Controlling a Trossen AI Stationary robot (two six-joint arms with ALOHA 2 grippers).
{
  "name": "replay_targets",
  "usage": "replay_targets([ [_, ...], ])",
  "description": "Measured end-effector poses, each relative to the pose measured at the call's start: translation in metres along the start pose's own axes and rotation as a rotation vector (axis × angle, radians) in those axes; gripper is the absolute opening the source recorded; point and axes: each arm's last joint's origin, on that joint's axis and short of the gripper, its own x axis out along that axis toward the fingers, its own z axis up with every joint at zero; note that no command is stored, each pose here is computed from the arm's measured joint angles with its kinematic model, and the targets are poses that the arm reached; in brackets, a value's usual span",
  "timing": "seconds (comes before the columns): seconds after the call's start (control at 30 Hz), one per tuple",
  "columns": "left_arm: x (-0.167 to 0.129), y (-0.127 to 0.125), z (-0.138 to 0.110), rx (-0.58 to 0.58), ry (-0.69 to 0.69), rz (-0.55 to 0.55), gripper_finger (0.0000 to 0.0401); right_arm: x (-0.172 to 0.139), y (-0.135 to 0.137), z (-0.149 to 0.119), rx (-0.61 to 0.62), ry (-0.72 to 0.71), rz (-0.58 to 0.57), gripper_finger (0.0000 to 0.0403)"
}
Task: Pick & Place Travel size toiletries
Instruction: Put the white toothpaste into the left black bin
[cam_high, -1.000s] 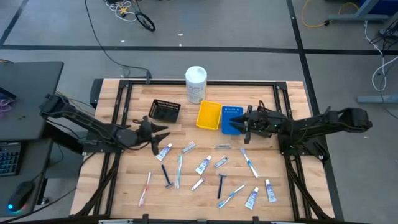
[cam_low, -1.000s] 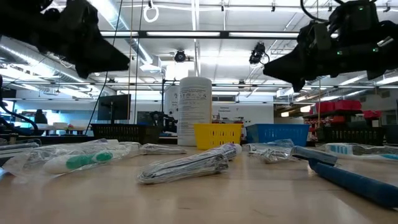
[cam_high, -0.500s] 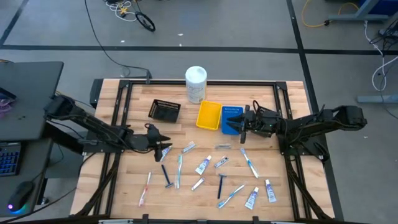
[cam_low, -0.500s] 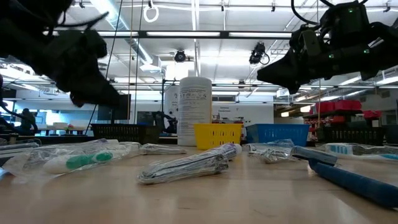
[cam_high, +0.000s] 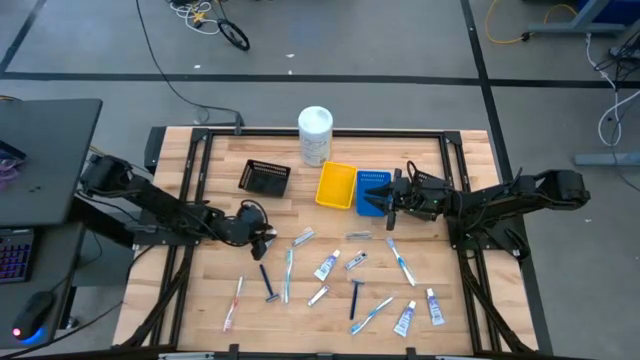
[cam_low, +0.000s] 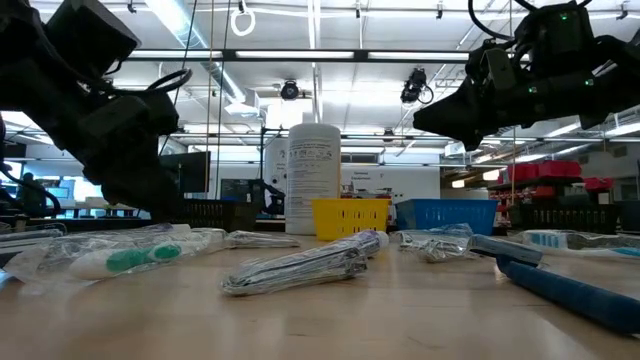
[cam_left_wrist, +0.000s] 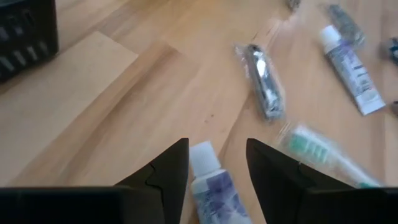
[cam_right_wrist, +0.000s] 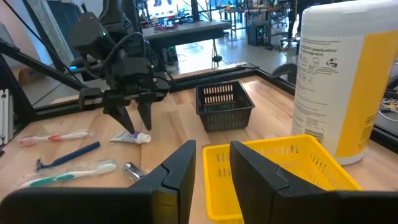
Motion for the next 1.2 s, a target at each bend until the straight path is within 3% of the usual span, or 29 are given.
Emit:
replay_targets([
  [0.23, 0.000, 0.004, -0.005, -0.012, 0.069, 0.019, 0.0203, 0.000, 0.000, 0.000, 0.000, 0.000, 0.000, 0.0108],
  [0.5, -0.001, 0.008, -0.011, 0.007, 0.128, 0.054, 0.0197, 0.000, 0.000, -0.001, 0.000, 0.007, -0.001, 0.0108],
  [0.67, -0.001, 0.009, -0.012, 0.016, 0.147, 0.061, 0.0172, 0.000, 0.000, -0.001, 0.000, 0.007, -0.001, 0.0108],
  [0.93, -0.001, 0.010, -0.012, 0.017, 0.147, 0.074, 0.0096, 0.000, 0.000, -0.001, 0.000, 0.007, -0.001, 0.0108],
  [1.2, 0.000, 0.007, -0.006, 0.007, 0.028, 0.090, 0.0111, 0.000, 0.000, -0.001, 0.000, 0.007, -0.001, 0.0108],
])
